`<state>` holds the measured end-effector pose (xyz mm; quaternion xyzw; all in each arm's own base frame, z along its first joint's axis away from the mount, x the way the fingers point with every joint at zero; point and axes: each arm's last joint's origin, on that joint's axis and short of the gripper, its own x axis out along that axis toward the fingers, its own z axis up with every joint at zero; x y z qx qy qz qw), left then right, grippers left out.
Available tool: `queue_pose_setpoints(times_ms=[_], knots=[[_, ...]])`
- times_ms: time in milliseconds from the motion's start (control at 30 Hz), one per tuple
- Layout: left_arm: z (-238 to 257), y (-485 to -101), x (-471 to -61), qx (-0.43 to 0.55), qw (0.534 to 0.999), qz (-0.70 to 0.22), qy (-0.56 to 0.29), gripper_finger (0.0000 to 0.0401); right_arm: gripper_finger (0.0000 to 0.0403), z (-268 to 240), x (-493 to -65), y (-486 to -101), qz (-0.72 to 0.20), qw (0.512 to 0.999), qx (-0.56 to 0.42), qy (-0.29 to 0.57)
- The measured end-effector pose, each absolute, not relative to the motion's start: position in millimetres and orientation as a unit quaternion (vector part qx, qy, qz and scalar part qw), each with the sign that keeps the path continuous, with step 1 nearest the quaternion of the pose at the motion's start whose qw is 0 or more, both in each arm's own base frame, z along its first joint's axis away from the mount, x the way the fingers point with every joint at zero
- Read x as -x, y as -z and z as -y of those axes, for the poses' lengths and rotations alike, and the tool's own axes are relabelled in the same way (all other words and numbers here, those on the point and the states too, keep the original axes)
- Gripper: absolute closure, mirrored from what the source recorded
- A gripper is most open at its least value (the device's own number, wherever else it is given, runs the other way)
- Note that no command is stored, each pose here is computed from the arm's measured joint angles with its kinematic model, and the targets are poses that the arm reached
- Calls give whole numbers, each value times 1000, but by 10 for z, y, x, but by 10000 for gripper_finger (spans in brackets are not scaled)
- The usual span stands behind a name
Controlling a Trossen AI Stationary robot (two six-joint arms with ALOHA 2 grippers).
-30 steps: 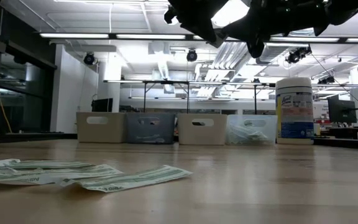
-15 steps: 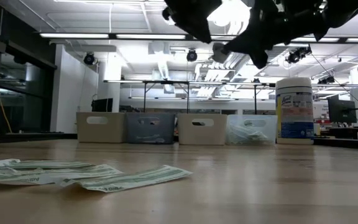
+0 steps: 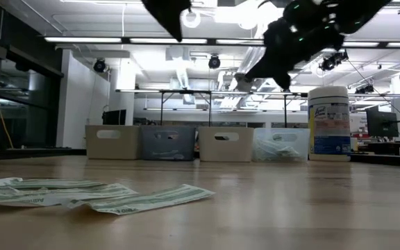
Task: Pick & Place First Aid Supplies
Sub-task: Put the black towelette pack into the white bin
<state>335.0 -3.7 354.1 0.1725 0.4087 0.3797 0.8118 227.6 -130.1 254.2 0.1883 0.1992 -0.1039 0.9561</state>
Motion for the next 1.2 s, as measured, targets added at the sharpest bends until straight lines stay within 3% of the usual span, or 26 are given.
queue_pose_setpoints(times_ms=[300,567,833,1033,1200], knots=[[23,-3549,-3074,-159,774,-452,-413,286,403,1907,-2659,-2414,-292,934,-188,86],[32,-3422,-2989,-146,769,-465,-415,286,403,2328,-2879,-2256,-350,914,-188,78],[62,-3005,-2874,-68,853,-409,-316,286,403,2478,-2876,-2117,-350,908,-224,52],[75,-2605,-2634,32,934,-284,-215,286,403,2496,-2859,-2119,-345,909,-230,43],[103,-2327,-2392,115,949,-252,-153,286,401,2484,-2862,-2111,-350,906,-235,47]])
